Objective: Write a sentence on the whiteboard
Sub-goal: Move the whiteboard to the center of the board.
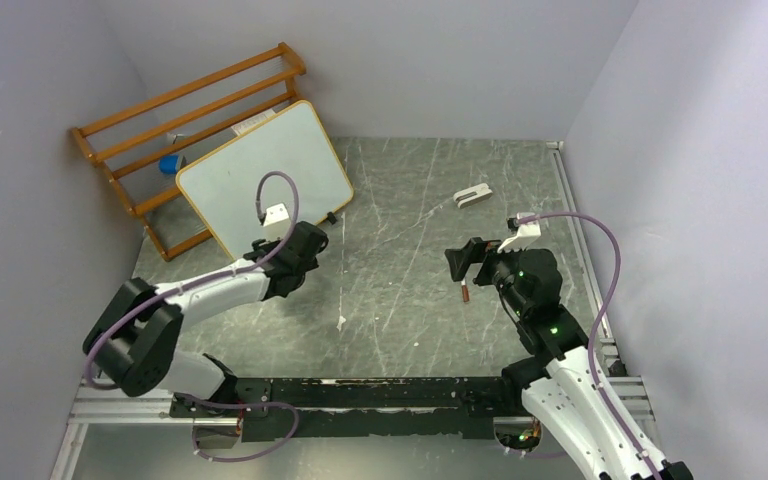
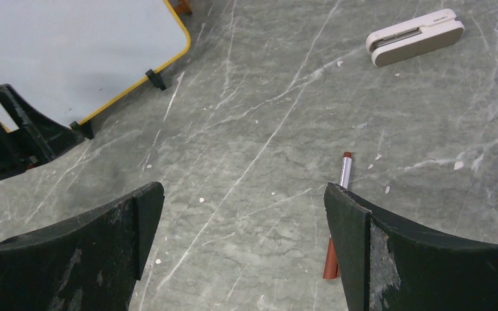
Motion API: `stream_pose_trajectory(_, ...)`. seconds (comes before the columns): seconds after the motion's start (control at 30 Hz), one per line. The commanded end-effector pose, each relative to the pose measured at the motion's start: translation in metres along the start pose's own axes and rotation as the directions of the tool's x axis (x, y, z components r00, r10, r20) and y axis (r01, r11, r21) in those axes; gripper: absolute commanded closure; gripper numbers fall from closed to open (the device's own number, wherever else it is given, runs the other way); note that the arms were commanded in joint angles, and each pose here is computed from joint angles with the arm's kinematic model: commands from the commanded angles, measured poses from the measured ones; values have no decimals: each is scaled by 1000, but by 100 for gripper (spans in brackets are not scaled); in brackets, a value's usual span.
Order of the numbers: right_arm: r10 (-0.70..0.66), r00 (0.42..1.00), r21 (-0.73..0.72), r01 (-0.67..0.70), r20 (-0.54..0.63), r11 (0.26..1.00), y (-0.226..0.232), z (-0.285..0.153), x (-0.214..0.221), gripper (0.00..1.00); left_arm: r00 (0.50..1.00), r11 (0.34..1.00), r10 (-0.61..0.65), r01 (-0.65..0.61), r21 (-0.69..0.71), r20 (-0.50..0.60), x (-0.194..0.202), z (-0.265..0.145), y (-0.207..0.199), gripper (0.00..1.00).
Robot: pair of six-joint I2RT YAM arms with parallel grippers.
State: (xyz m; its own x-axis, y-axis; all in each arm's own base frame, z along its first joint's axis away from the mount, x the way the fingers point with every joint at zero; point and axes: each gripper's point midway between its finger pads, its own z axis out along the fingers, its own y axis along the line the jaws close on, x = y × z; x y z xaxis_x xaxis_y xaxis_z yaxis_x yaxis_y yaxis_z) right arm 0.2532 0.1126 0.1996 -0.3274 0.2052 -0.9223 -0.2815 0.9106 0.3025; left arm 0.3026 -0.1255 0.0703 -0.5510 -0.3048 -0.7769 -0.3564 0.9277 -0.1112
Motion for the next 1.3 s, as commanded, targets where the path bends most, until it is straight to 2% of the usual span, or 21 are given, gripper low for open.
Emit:
stream_pose_trajectory(0.0,7,1000,-23,-7,5,1000,5,0,1,0,994,996,-77,81,-46,78,-16,17,-8,31)
stream_pose_trajectory(0.3,10,1000,-22,-10,4,1000,4,0,2,0,995,992,-88,93,-82,57,-18,51,-1,47)
stream_pose_trajectory(0.57,12,1000,-20,-12,4,1000,4,0,2,0,994,991,-96,99,-89,42,-15,64,1,52)
stream_pose_trajectory(0.77,8,1000,-36,-8,1,999,6,1,3,0,996,991,-89,91,-101,21,-8,71,8,60)
stream_pose_trajectory(0.87,10,1000,-41,-10,1,999,7,1,4,0,997,992,-76,76,-99,9,-4,72,8,71)
stream_pose_trajectory(1.0,8,1000,-49,-8,1,999,9,1,4,0,998,994,-54,53,-93,-15,3,73,9,78)
stream_pose_trajectory(1.1,8,1000,-51,-8,0,999,9,0,4,0,998,996,-40,37,-78,-39,10,73,8,92)
stream_pose_trajectory(1.27,3,1000,-61,-3,10,998,10,1,2,0,996,1000,-13,11,-25,-90,26,64,1,95)
